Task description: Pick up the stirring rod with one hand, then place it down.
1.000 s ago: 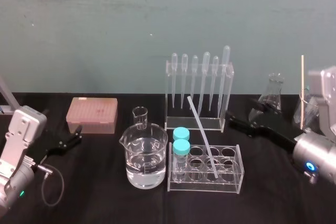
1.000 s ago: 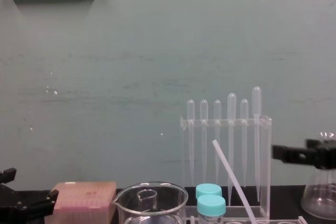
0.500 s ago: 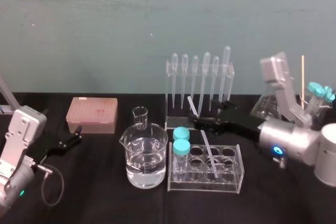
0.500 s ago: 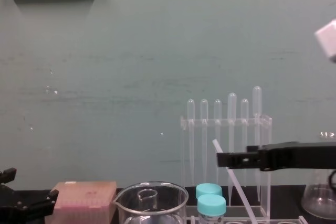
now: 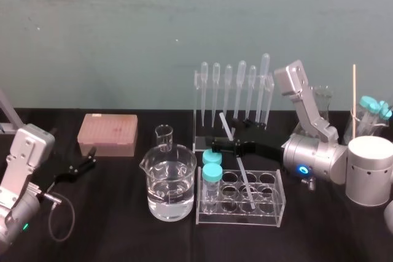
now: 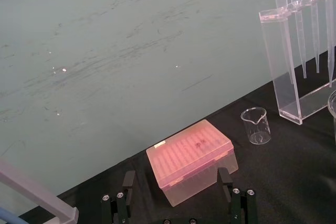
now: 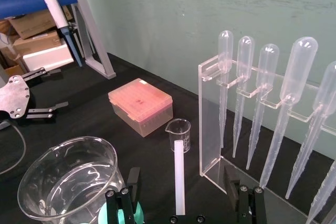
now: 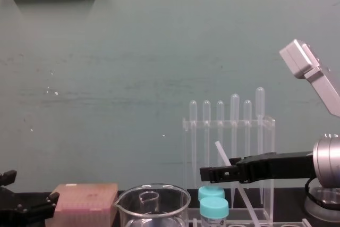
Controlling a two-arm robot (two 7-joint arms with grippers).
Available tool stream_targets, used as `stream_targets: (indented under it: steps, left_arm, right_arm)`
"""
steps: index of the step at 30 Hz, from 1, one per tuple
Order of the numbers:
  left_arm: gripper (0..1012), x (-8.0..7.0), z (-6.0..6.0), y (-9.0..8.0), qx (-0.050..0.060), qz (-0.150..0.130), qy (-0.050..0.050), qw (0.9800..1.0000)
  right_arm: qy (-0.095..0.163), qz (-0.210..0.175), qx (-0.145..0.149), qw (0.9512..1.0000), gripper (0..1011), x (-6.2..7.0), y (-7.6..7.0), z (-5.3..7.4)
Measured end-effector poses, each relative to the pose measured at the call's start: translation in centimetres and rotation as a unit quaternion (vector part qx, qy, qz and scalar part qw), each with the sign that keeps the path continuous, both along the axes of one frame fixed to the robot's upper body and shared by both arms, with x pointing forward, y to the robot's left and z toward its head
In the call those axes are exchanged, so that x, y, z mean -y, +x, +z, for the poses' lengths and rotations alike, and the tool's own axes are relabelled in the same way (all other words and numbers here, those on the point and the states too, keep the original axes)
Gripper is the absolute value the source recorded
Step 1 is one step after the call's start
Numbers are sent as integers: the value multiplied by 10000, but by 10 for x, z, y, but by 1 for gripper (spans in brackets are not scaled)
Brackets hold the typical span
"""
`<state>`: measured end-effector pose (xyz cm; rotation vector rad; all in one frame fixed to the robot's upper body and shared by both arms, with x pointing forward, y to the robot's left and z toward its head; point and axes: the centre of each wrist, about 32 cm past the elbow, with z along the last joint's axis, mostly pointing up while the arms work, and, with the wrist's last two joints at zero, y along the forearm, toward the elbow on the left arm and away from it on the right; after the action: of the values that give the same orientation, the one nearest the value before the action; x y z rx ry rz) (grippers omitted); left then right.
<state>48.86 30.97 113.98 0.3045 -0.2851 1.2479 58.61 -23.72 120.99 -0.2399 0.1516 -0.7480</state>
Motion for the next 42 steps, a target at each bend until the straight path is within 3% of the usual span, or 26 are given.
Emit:
stream_targets:
  steps: [9, 15, 29, 34, 42]
  left_arm:
    - [1000, 0, 0, 0, 0, 0, 0, 10000]
    - [1000, 0, 0, 0, 0, 0, 0, 10000]
    - [1000, 0, 0, 0, 0, 0, 0, 10000]
    - [1000, 0, 0, 0, 0, 0, 0, 10000]
    - [1000, 0, 0, 0, 0, 0, 0, 10000]
  right_arm:
    - [17, 2, 0, 10000, 1003, 0, 0, 1]
    - [25, 1, -5, 10000, 908, 1, -1, 1]
    - [39, -8, -13, 10000, 489, 1, -1, 1]
    - [42, -9, -16, 10000, 285, 1, -1, 1]
    - [43, -9, -19, 10000, 74, 1, -1, 1]
